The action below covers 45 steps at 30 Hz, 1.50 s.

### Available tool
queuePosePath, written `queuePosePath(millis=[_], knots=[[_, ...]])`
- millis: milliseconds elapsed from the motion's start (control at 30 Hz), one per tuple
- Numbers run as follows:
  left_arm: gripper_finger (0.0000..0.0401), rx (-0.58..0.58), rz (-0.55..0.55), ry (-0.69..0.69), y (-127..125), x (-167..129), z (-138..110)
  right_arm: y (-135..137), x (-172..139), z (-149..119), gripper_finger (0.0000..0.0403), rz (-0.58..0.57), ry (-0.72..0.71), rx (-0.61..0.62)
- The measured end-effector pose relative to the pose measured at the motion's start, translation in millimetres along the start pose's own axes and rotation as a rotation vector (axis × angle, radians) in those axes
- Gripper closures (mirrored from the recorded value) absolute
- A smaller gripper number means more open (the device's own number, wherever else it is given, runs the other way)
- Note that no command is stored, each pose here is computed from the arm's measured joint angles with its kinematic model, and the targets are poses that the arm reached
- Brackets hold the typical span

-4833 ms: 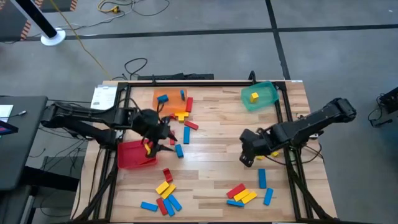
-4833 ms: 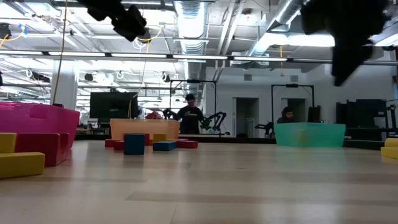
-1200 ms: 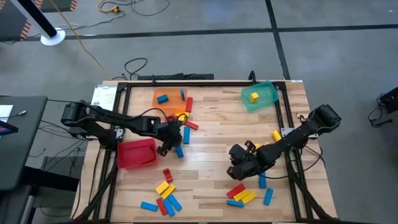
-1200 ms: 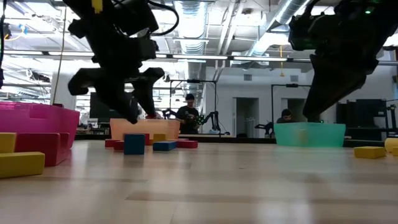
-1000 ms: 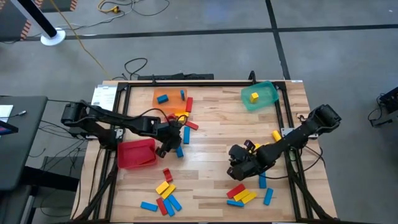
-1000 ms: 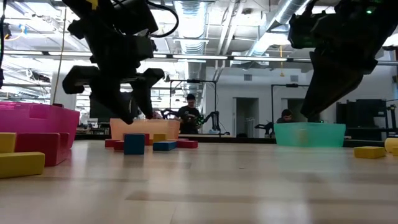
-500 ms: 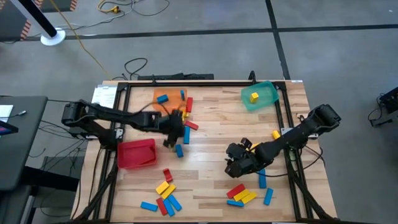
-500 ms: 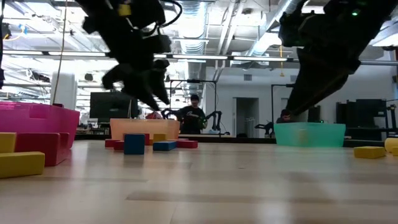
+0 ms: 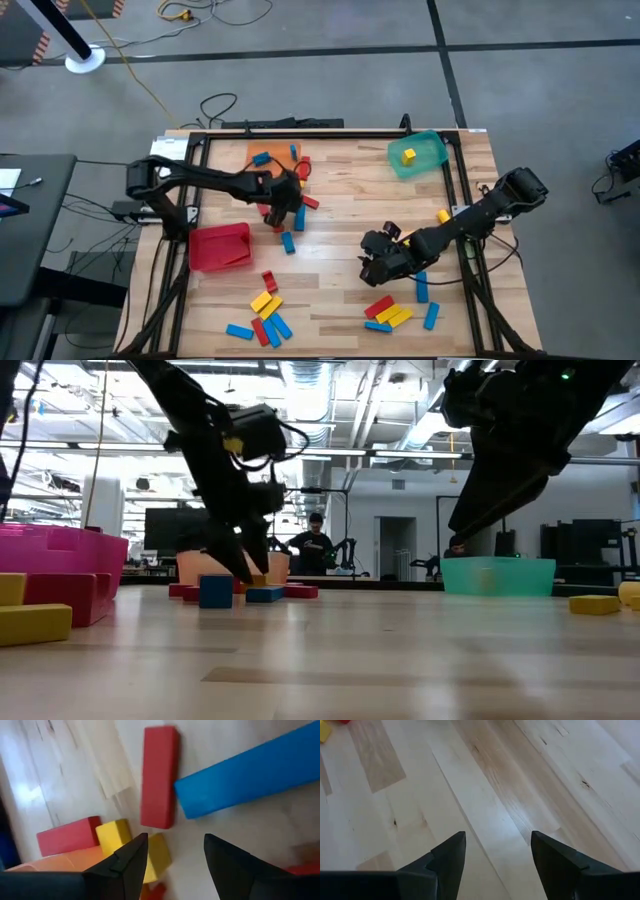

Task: Sort blocks
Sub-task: Put the yellow block into the blue bin

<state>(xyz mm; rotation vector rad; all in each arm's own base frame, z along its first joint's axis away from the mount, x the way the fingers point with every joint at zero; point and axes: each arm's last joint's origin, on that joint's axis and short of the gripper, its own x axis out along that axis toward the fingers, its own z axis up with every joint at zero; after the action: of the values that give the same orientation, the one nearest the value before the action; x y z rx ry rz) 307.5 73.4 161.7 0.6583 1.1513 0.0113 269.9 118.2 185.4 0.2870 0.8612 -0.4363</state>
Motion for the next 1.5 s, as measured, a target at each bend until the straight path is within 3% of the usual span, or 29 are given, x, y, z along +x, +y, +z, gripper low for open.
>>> queuePosePath(millis=[367,567,900,1233,1500], knots=[[0.0207,0.174,0.035,0.057,8,1,16,-1,1,1,0.0163,0.0,-0.003,-0.022],[0.0206,0.202,0.022,0.135,17,-4,12,-1,1,2,0.0163,-0.013,-0.019,-0.047],[0.0205,0.31,0.031,0.148,18,0,12,0,1,3,0.0163,-0.005,-0.031,-0.074],[0.0162,0.405,0.035,0.19,20,6,9,4,0,-1,0.0163,-0.004,-0.04,-0.086],[0.0161,0.485,0.019,0.186,20,6,9,5,0,-1,0.0163,-0.004,-0.058,-0.084]])
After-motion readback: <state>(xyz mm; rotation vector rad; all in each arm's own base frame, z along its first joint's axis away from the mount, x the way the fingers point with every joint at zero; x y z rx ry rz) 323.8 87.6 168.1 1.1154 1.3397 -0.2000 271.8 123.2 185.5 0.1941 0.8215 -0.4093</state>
